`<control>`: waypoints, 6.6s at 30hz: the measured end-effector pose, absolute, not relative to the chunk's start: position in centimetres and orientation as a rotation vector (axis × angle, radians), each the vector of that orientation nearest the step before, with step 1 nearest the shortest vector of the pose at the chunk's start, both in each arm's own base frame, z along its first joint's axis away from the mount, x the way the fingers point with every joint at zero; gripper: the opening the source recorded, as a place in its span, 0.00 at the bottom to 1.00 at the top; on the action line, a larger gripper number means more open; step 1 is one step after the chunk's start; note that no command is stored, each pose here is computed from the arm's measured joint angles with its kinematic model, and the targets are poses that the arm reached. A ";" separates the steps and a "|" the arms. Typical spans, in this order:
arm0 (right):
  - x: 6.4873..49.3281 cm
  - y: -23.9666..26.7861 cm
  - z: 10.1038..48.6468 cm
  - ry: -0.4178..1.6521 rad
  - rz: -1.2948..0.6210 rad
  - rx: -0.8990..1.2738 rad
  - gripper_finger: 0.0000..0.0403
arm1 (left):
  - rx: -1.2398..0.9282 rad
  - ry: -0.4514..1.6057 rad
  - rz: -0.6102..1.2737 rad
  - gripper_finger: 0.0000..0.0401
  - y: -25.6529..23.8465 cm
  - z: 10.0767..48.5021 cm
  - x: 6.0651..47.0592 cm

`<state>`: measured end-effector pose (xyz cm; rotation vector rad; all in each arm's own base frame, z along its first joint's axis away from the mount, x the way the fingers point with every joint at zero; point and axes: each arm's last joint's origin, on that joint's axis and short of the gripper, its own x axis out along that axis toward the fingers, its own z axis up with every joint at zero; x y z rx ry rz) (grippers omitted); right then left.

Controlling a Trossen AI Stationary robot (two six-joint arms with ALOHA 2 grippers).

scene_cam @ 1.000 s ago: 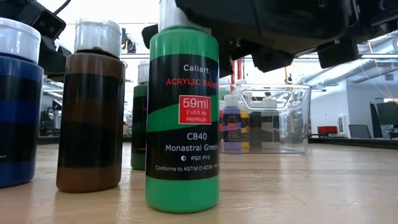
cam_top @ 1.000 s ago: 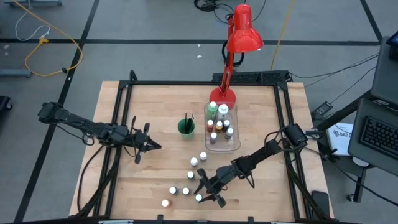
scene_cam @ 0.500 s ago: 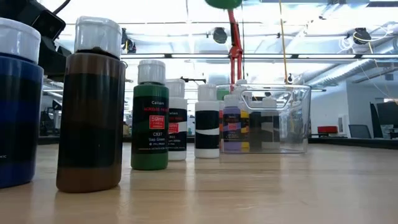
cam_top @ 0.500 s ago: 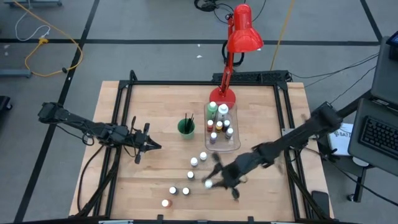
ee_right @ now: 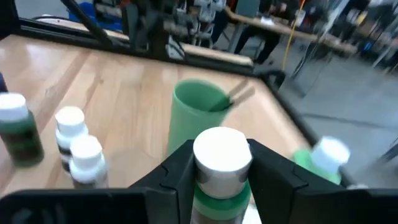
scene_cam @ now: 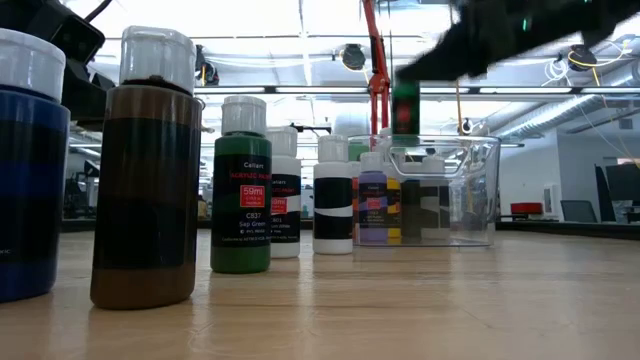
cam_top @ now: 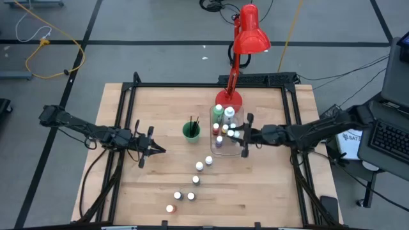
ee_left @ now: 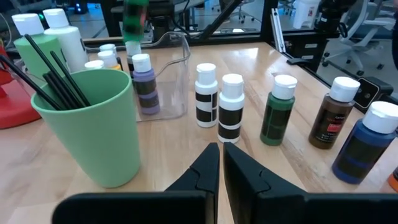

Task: Pick & Place Paint Supplies
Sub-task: Put the bottom small green paint bottle into the transparent bin, then put the blue paint bottle into the transparent bin

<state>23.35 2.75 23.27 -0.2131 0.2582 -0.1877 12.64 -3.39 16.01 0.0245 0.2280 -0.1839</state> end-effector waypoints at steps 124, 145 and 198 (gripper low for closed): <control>14.1 5.3 16.6 -0.052 -0.093 -0.024 0.05 | 0.071 0.492 -0.737 0.77 -14.3 15.4 24.0; 14.1 5.3 16.6 -0.051 -0.094 -0.034 0.05 | 0.095 0.458 -0.768 0.46 -14.5 14.8 24.5; 14.1 5.3 16.5 -0.044 -0.095 -0.087 0.05 | 0.135 0.421 -0.167 0.23 1.9 18.7 43.7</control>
